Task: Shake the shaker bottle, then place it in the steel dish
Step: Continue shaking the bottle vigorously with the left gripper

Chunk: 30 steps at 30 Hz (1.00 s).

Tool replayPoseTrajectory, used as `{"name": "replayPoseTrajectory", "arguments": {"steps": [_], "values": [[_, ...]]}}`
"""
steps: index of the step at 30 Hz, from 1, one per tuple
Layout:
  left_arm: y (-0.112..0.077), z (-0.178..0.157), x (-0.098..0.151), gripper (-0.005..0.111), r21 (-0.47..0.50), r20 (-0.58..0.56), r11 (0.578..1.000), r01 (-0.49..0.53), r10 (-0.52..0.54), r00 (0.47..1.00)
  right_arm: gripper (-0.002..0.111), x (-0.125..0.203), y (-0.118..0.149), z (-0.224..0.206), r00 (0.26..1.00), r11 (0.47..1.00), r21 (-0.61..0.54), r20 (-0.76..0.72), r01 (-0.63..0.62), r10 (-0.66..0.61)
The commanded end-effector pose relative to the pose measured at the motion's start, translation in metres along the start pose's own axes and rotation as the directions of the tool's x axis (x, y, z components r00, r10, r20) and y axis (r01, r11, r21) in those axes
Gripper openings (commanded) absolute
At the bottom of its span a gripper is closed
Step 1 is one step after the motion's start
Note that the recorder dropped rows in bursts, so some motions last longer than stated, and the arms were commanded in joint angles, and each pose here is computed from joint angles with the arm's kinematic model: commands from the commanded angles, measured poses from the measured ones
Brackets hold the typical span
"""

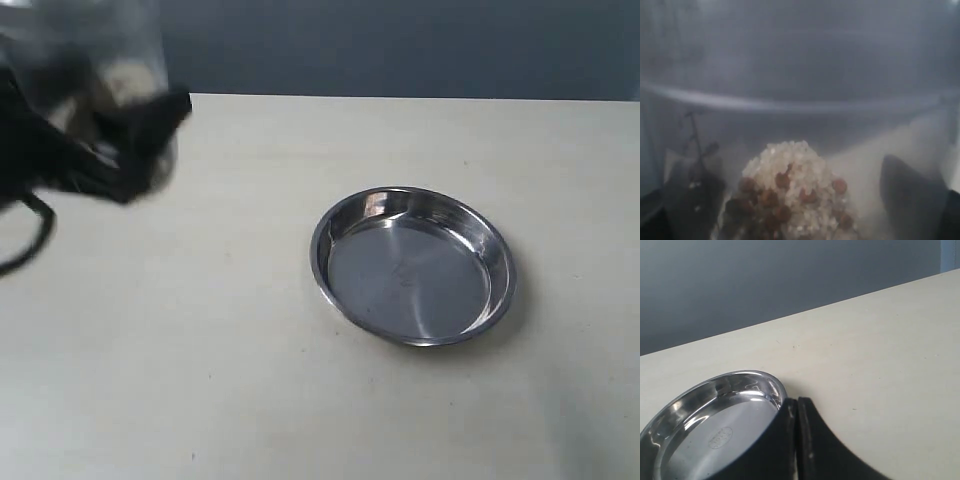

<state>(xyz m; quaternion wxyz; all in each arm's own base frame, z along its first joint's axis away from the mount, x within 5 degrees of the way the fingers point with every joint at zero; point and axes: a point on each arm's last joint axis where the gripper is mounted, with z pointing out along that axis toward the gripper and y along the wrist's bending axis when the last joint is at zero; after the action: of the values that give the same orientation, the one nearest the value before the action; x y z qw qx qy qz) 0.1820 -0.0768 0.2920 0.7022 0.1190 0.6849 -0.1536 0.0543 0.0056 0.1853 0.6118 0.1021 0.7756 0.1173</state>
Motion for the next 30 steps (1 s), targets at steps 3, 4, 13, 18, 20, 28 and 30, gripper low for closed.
{"name": "replayPoseTrajectory", "arguments": {"steps": [3,4,13,18,20,28,30], "values": [[0.02,-0.007,0.102,0.0,-0.237,-0.459,0.969,0.064,-0.17,0.872,-0.001,-0.001,0.0,0.0,1.0,1.0,-0.001,0.012,0.014,-0.014],[0.014,-0.005,0.102,0.0,-0.192,-0.457,0.98,0.054,-0.138,0.879,-0.001,-0.001,0.0,0.0,1.0,1.0,-0.001,0.012,0.014,-0.014],[0.013,0.002,0.048,0.0,-0.156,-0.315,0.988,-0.014,-0.036,0.949,-0.001,-0.001,0.0,0.0,1.0,1.0,-0.001,0.012,0.014,-0.014],[0.017,-0.011,0.136,0.0,-0.244,-0.606,0.969,0.039,-0.183,0.774,-0.001,-0.001,0.0,0.0,1.0,1.0,-0.001,0.012,0.014,-0.014],[0.013,-0.006,0.126,0.0,-0.196,-0.552,0.978,0.067,-0.166,0.817,-0.001,-0.001,0.0,0.0,1.0,1.0,-0.001,0.012,0.014,-0.014],[0.004,-0.018,-0.031,0.0,-0.05,0.165,0.998,0.031,-0.023,0.986,-0.001,-0.001,0.0,0.0,1.0,1.0,-0.001,0.012,0.014,-0.014],[0.014,-0.017,-0.017,0.0,-0.143,0.028,0.989,0.035,-0.031,0.999,-0.001,-0.001,0.0,0.0,1.0,1.0,-0.001,0.012,0.014,-0.014]]}}
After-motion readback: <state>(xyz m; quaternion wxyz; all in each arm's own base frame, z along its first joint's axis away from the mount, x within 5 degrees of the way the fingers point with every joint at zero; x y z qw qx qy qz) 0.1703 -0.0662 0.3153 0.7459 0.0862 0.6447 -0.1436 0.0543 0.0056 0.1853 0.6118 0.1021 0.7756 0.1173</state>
